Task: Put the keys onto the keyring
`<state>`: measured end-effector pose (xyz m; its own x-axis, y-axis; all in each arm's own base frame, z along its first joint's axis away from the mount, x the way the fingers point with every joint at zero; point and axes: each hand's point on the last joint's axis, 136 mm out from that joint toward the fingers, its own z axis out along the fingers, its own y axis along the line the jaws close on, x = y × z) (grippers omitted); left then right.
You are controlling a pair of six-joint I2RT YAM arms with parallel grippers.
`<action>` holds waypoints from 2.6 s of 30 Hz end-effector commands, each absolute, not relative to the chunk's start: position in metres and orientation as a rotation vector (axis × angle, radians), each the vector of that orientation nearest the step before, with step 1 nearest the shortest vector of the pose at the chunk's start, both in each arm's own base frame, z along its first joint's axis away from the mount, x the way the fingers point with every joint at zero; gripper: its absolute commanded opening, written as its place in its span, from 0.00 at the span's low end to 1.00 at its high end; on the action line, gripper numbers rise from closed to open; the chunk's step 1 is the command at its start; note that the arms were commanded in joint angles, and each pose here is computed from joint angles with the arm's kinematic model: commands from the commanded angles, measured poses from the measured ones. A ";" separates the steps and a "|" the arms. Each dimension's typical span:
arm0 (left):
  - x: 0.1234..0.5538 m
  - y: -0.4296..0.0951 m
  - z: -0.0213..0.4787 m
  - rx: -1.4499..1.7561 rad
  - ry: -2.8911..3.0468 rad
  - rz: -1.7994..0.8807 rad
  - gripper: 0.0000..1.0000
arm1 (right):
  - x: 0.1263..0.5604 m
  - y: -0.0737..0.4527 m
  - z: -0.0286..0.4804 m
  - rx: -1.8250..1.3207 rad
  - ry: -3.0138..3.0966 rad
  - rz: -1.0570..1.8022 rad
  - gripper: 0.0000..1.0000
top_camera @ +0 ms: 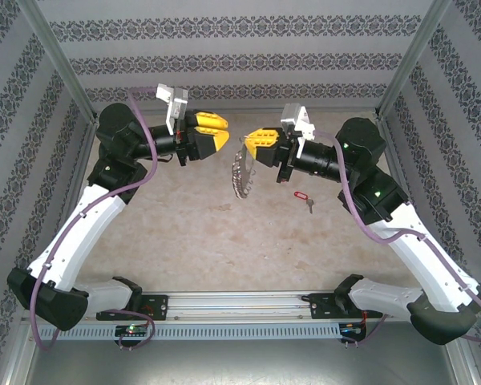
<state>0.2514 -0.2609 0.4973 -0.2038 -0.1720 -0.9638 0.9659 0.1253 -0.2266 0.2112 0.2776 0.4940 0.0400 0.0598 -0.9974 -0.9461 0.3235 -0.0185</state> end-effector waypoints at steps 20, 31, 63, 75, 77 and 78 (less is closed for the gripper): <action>0.232 -0.279 0.519 0.973 1.165 -1.419 0.36 | 0.201 0.272 0.524 -0.846 1.159 1.142 0.00; 0.226 -0.278 0.522 0.984 1.153 -1.430 0.30 | 0.210 0.268 0.525 -0.797 1.157 1.148 0.00; 0.228 -0.297 0.528 1.018 1.119 -1.484 0.10 | 0.210 0.266 0.524 -0.776 1.136 1.217 0.00; 0.228 -0.295 0.511 1.085 1.201 -1.342 0.00 | 0.213 0.258 0.509 -0.784 1.264 1.130 0.34; 0.228 -0.295 0.503 1.118 1.241 -1.299 0.00 | 0.212 0.251 0.504 -0.797 1.308 1.094 0.37; 0.228 -0.295 0.500 1.135 1.256 -1.278 0.00 | 0.213 0.247 0.501 -0.801 1.333 1.074 0.40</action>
<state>0.2425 -0.2976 0.5034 -0.1645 -0.1015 -0.9811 0.9863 -0.0011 -0.1652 0.2256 0.2616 0.4921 -0.1199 0.1907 -0.9743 -0.9342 0.3104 0.1758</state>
